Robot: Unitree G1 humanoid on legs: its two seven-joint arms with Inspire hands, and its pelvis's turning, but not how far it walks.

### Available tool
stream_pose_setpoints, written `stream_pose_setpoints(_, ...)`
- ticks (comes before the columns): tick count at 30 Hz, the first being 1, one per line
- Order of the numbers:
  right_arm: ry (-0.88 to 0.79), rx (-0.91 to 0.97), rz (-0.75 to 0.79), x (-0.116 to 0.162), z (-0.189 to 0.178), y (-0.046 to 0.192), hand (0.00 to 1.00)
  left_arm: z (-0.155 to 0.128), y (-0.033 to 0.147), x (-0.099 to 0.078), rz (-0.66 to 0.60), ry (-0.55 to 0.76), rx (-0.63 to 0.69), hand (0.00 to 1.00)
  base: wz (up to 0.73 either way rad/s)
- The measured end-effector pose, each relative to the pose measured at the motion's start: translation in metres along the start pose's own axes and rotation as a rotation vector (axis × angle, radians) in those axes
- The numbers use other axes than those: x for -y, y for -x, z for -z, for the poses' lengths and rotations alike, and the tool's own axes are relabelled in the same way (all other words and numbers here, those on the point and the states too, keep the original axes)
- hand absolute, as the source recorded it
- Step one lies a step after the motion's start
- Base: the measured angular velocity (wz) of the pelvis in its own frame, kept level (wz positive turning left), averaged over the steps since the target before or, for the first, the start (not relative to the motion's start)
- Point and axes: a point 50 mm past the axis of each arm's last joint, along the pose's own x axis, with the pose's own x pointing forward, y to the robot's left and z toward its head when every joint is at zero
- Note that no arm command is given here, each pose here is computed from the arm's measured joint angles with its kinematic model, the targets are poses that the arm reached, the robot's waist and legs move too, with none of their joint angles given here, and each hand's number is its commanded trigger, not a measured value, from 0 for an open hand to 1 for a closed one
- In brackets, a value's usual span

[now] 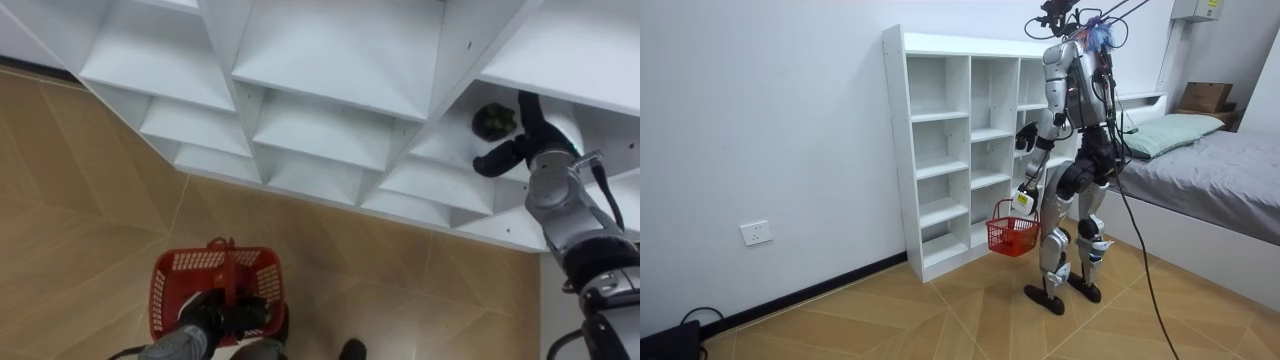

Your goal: Collect fruits from the closet

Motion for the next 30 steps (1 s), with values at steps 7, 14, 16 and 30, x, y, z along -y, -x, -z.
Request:
stream_pose_setpoints(7,0.012,0.012,0.013,0.005,-0.004,-0.002,0.00,-0.004,-0.001,0.001,0.004,-0.008,0.007,1.00,0.00)
stream_pose_setpoints(14,0.026,0.019,0.007,0.004,-0.005,-0.002,0.00,-0.003,-0.001,0.001,0.007,-0.005,0.006,1.00,0.00)
stream_pose_setpoints(16,0.049,0.025,-0.002,0.003,-0.007,-0.002,0.00,-0.003,-0.001,0.000,0.006,-0.003,0.006,1.00,0.00)
stream_pose_setpoints(30,0.187,0.058,-0.139,-0.006,-0.011,-0.002,0.00,0.003,0.000,-0.003,0.008,-0.061,-0.020,1.00,0.01)
